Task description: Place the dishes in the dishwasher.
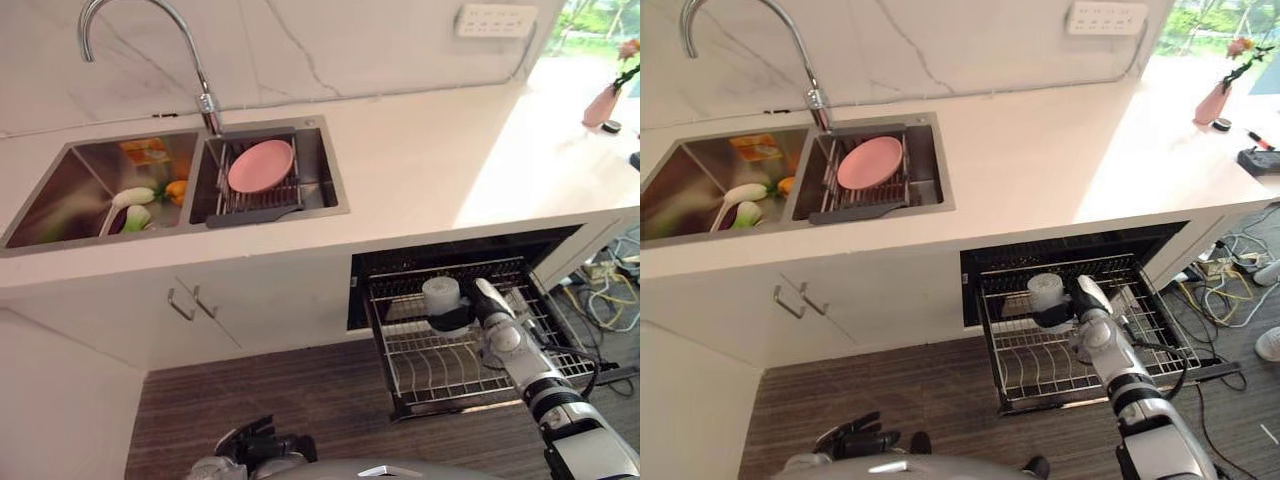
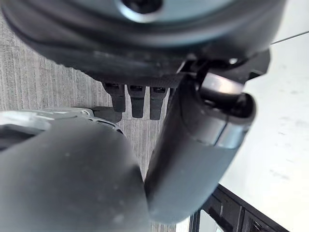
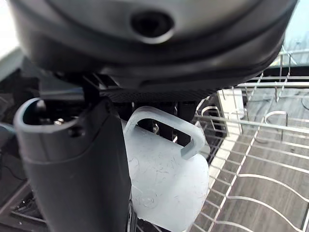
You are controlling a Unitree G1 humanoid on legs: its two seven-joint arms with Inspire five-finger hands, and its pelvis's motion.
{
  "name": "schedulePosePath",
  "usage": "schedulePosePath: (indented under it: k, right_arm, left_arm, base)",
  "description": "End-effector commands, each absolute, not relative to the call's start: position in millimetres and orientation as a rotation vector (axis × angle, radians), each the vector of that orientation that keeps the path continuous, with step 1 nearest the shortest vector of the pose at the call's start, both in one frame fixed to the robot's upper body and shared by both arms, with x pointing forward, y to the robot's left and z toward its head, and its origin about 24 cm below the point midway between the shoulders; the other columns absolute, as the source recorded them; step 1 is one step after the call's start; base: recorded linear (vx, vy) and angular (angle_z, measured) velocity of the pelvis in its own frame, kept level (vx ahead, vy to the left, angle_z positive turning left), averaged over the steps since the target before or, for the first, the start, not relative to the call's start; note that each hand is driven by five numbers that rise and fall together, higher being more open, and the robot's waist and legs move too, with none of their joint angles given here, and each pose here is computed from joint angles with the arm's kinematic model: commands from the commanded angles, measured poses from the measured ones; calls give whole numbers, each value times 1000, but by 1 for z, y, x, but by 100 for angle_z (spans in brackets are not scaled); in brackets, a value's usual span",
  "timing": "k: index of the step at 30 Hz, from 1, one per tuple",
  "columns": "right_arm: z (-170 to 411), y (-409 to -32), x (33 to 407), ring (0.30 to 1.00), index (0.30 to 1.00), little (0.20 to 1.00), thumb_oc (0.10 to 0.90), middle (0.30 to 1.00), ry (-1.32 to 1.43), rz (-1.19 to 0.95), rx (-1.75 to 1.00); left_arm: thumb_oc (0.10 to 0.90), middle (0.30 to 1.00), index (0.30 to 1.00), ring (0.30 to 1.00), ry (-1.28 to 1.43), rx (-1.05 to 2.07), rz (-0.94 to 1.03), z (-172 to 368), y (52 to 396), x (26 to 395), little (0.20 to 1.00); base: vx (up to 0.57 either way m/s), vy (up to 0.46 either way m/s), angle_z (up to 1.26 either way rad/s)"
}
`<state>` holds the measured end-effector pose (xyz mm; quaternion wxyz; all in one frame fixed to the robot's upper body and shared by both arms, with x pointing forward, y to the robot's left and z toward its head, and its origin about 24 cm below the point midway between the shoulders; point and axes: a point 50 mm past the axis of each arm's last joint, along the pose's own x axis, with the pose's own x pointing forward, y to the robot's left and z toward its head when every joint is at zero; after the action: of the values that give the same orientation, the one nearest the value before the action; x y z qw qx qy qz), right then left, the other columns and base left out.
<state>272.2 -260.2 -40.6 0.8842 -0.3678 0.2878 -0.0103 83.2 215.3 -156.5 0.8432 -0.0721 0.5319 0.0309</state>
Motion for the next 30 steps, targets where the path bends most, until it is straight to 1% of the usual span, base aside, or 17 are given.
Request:
schedulePosePath:
  k: [1,5,6,7,10,16,18,23,27,30]
  right_arm:
    - [-6,-247,309,300,300,300,400,300,425,-67,-797]
    - [-23,-239,296,300,300,300,400,300,470,-53,-759]
    - [-28,-238,292,578,578,578,585,578,486,-55,-748]
    - [-32,-237,288,900,900,900,800,900,499,-66,-728]
    - [-43,-234,279,900,900,900,800,900,536,-85,-661]
    - [-29,-238,284,900,900,900,800,900,460,-160,-645]
    - [-13,-241,290,900,900,900,800,900,380,-220,-598]
    - [20,-245,295,900,900,900,800,900,212,-284,-476]
    - [55,-237,291,900,900,900,800,900,2,-248,-291]
    - [78,-231,283,900,900,900,800,900,-130,-208,-256]
  left_arm:
    - [800,900,900,900,1174,-29,24,-158,223,75,900]
    - [800,900,900,900,1164,-26,37,-158,221,79,900]
    - [800,900,900,900,1164,-25,38,-158,220,79,900]
    - [800,900,900,900,1166,-24,41,-159,220,79,900]
    - [800,900,900,900,1173,-17,52,-159,220,78,900]
    - [800,900,900,900,1170,-5,66,-159,221,80,900]
    - [800,900,900,900,1172,1,70,-159,221,80,900]
    - [800,900,900,900,1160,-13,86,-158,222,84,900]
    - [800,900,900,900,1159,-28,96,-158,224,85,900]
    - [800,900,900,900,1176,-43,101,-160,226,80,900]
  base:
    - [-23,-25,13]
    - [-11,-25,19]
    - [6,-20,25]
    - [9,-16,20]
    - [20,-2,10]
    - [2,6,0]
    - [18,46,-4]
    - [15,54,-9]
    - [-2,86,-11]
    - [-39,108,-17]
